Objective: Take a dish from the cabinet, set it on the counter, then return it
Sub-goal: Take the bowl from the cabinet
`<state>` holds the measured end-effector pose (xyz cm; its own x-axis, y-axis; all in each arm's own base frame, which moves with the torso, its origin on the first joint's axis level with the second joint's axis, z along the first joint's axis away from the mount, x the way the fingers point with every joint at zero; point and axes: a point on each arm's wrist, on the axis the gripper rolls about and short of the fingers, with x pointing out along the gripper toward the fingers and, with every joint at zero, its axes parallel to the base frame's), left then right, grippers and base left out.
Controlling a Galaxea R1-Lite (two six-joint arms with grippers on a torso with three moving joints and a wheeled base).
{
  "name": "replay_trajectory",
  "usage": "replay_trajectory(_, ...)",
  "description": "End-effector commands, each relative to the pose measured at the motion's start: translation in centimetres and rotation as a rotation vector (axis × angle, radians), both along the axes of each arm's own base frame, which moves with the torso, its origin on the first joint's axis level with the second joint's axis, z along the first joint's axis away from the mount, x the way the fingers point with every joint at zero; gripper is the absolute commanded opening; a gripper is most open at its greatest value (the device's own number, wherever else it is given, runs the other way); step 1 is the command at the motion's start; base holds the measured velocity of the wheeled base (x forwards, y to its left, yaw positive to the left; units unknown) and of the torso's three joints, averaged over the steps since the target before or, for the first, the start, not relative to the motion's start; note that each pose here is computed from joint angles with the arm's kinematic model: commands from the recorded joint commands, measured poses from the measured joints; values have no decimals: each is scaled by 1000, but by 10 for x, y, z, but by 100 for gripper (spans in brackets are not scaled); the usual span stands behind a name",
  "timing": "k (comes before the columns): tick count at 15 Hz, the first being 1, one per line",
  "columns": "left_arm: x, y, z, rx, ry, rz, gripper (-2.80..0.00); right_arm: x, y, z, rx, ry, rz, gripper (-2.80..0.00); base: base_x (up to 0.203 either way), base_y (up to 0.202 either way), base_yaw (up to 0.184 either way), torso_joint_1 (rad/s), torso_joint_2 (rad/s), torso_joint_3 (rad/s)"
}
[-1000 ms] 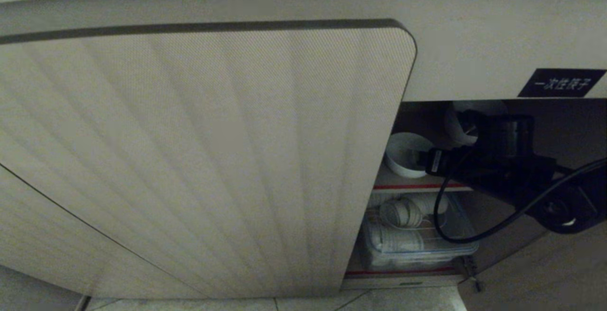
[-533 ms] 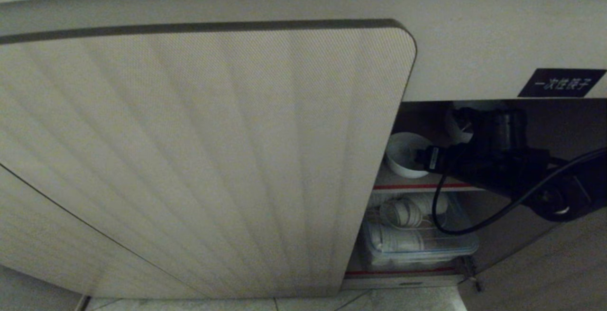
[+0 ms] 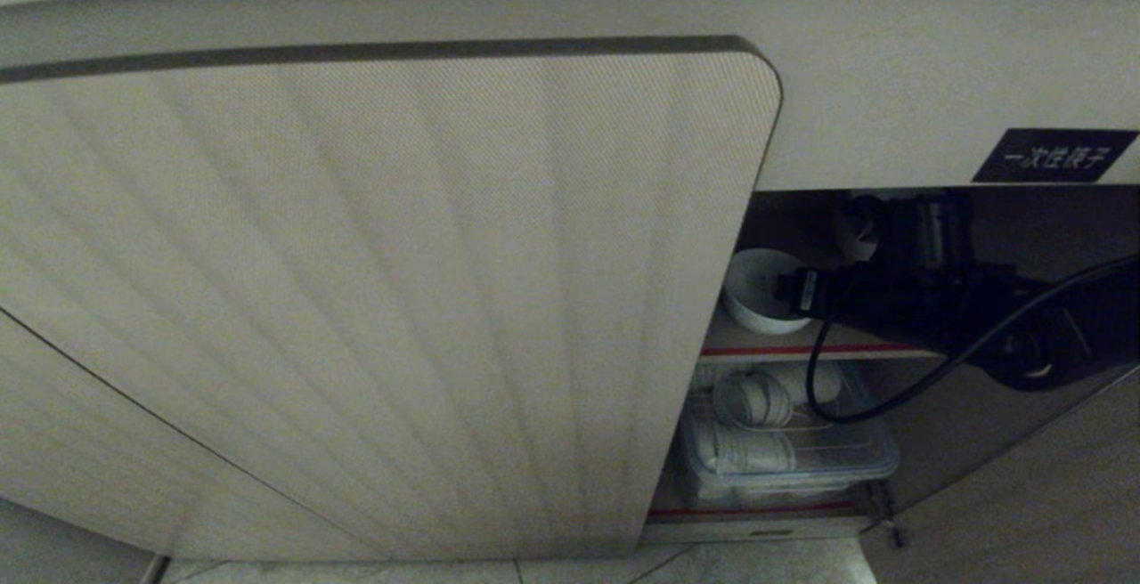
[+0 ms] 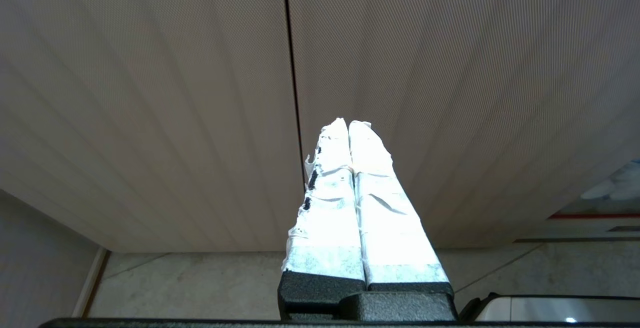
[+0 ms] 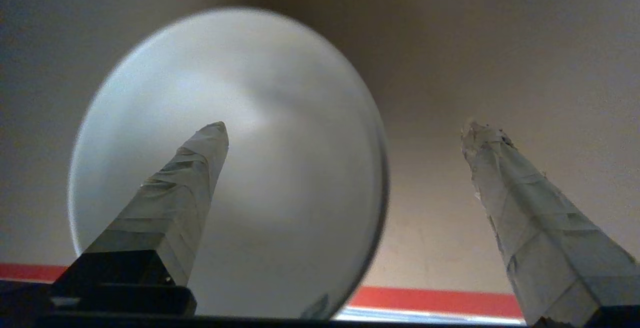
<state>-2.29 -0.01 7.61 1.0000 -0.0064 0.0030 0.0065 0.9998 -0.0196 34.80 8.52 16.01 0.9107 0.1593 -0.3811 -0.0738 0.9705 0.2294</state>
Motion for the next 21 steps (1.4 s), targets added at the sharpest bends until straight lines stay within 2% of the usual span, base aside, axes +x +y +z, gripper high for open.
replay_trajectory(1,0,0,0,0,0,1,-280,2,-1,0,2,-4,-6,0,0,0,0,0,0,0)
replay_trajectory(5,0,0,0,0,0,0,-280,5,-2,3,-10,15,-37,0,0,0,0,0,0,0)
replay_trajectory(8,0,0,0,0,-1,1,-280,11,-3,9,29,18,-79,0,0,0,0,0,0,0)
replay_trajectory(11,0,0,0,0,-1,1,-280,11,-2,8,22,33,-87,0,0,0,0,0,0,0)
replay_trajectory(17,0,0,0,0,0,1,-280,13,-2,13,95,77,-138,0,0,0,0,0,0,0)
replay_trajectory(21,0,0,0,0,0,2,-280,14,-2,15,116,85,-148,0,0,0,0,0,0,0)
